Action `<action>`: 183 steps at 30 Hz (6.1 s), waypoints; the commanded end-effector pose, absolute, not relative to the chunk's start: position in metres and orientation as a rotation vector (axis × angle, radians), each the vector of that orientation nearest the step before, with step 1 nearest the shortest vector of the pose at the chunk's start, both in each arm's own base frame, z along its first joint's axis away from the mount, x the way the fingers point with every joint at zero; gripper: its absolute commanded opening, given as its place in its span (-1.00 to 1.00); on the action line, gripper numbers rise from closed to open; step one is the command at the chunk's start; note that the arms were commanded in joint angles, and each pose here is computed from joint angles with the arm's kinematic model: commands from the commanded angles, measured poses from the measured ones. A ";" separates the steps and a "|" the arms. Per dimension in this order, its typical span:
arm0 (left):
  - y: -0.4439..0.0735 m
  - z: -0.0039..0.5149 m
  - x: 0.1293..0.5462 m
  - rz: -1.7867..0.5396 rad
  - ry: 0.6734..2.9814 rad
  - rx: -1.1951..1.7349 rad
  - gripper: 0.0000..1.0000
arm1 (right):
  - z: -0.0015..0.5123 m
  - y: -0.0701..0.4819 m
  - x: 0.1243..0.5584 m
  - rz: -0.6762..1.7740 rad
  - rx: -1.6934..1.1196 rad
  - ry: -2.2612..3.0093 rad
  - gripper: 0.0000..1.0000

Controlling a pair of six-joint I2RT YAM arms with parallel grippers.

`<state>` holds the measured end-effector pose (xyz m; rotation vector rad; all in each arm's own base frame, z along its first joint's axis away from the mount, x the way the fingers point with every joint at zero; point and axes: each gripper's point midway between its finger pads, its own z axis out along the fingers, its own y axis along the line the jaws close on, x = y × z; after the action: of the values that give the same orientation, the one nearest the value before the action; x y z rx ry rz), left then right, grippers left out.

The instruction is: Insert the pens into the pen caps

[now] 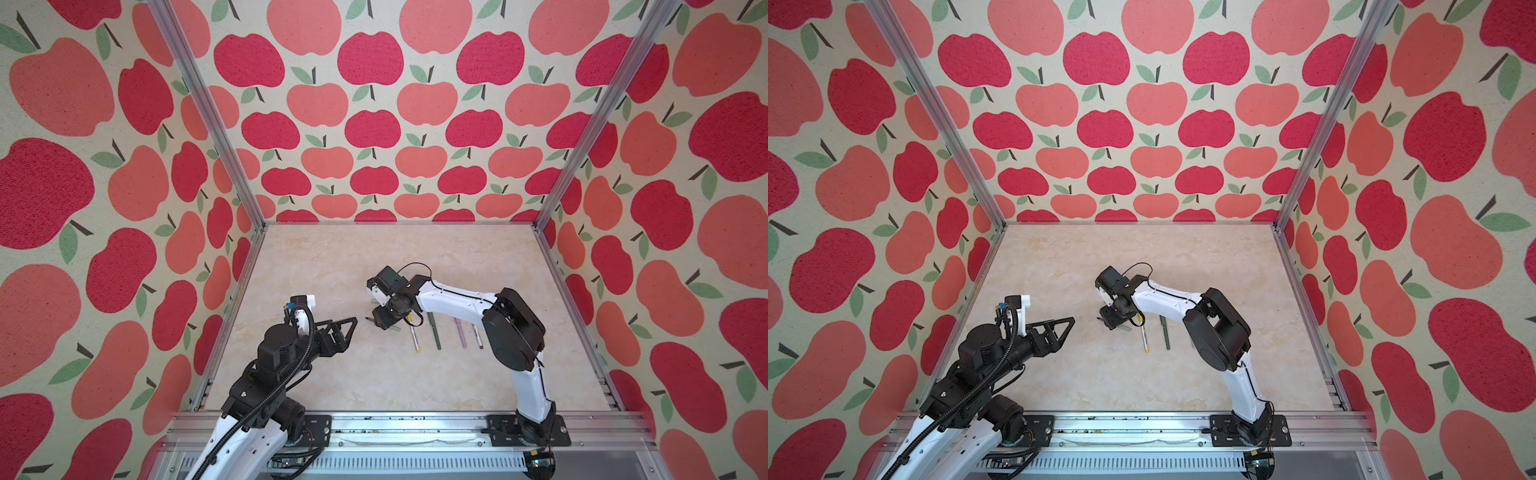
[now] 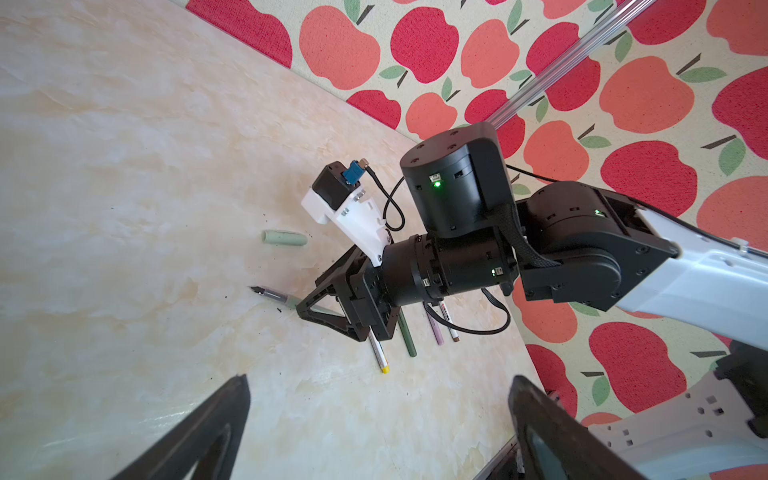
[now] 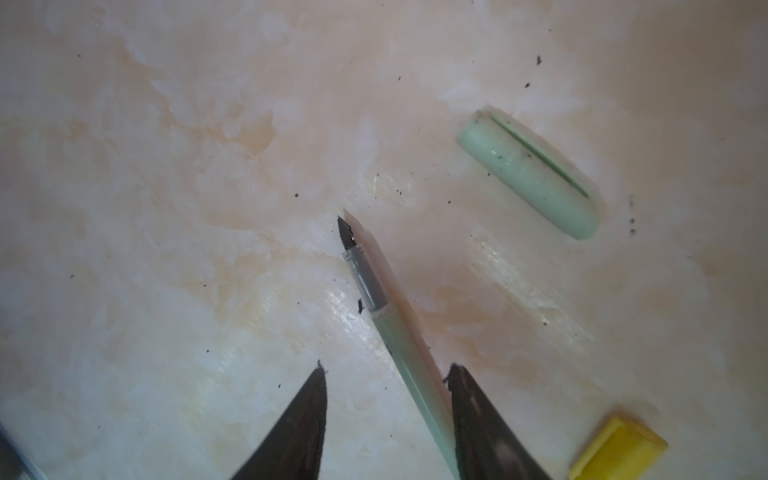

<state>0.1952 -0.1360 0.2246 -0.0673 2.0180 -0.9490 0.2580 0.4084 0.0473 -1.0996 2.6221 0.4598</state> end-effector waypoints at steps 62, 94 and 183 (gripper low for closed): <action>-0.200 0.214 0.209 -1.369 1.958 0.147 0.69 | 0.225 0.427 0.244 1.718 -0.636 2.055 -0.95; -0.207 0.222 0.229 -1.403 1.930 0.103 -0.28 | 0.254 0.441 0.207 1.845 -0.741 1.958 -0.97; -0.151 0.146 0.193 -1.131 2.252 -0.220 -1.00 | 0.028 0.420 0.336 0.319 -1.238 2.677 -0.53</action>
<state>0.1898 -0.1515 0.1342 -0.2116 2.2905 -1.1206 0.3395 0.4248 0.0271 -1.3893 2.5426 0.2519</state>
